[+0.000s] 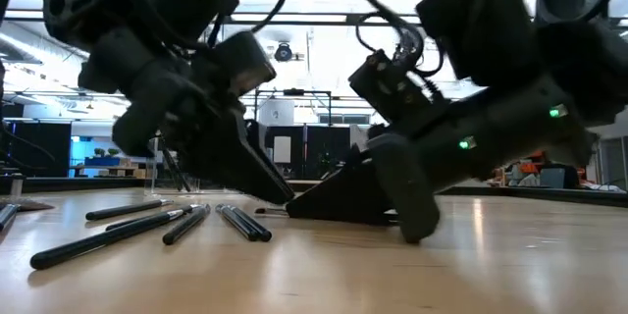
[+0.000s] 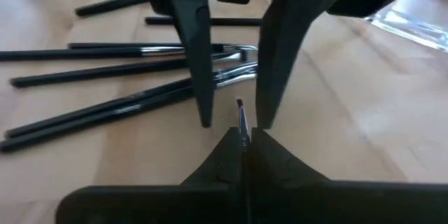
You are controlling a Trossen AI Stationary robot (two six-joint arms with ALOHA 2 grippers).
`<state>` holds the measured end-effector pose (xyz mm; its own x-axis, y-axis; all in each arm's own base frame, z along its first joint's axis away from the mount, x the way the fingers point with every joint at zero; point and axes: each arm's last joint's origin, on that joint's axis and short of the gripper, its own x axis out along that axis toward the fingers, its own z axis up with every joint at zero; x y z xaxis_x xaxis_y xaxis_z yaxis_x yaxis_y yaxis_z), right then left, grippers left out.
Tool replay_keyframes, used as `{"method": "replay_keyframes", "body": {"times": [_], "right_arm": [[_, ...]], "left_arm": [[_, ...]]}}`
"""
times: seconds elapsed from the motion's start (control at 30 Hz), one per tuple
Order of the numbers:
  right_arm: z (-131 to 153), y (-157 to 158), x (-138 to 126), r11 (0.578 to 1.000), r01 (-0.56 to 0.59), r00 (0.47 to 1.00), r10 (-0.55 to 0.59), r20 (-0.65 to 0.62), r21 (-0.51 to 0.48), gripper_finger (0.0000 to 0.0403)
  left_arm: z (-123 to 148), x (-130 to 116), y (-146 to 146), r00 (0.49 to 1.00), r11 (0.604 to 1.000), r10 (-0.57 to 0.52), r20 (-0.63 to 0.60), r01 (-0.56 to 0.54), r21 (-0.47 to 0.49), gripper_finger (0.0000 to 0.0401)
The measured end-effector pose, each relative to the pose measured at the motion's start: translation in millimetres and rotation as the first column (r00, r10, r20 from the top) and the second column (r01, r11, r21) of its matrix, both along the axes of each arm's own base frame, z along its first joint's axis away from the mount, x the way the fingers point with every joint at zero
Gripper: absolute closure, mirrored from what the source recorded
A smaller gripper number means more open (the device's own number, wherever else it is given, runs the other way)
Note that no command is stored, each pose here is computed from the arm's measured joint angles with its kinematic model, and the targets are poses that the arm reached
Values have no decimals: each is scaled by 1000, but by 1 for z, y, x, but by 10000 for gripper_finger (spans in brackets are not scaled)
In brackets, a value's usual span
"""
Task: Put items in baskets/containers
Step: Put the eyeshadow brush into the middle section of the transparent organizer
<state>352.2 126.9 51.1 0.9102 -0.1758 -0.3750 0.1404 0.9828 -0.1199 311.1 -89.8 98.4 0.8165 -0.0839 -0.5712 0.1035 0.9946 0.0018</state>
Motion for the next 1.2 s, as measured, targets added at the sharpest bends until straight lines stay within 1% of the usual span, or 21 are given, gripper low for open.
{"method": "replay_keyframes", "body": {"times": [0.17, 0.33, 0.43, 0.67, 0.83, 0.97, 1.2], "right_arm": [[1, -9, 3, 999, 38, 999, -38, 5, 2, 392], [1, -10, 4, 1000, 27, 1000, -27, 8, 9, 392], [2, -9, 4, 1000, 23, 1000, -23, 12, 9, 392], [6, -8, 5, 1000, 23, 999, -24, 45, 20, 392], [6, -7, 5, 1000, 17, 999, -17, 46, 9, 392], [7, -7, 5, 1000, 11, 999, -12, 45, 10, 392], [7, -6, 5, 1000, 3, 999, -3, 44, 11, 391]], "left_arm": [[-4, 0, 1, 1000, 1000, 19, -9, -19, 6, 277], [-5, 0, 2, 1000, 1000, 22, -22, -22, 13, 277], [-6, -1, 5, 998, 1000, 26, -55, -25, 10, 277], [-7, -2, 5, 997, 1000, 26, -67, -25, 13, 277], [-8, -2, 5, 997, 1000, 27, -72, -26, 13, 280], [-8, -2, 5, 997, 1000, 26, -75, -25, 11, 300], [-8, -3, 5, 997, 1000, 25, -80, -24, 11, 354]]}}
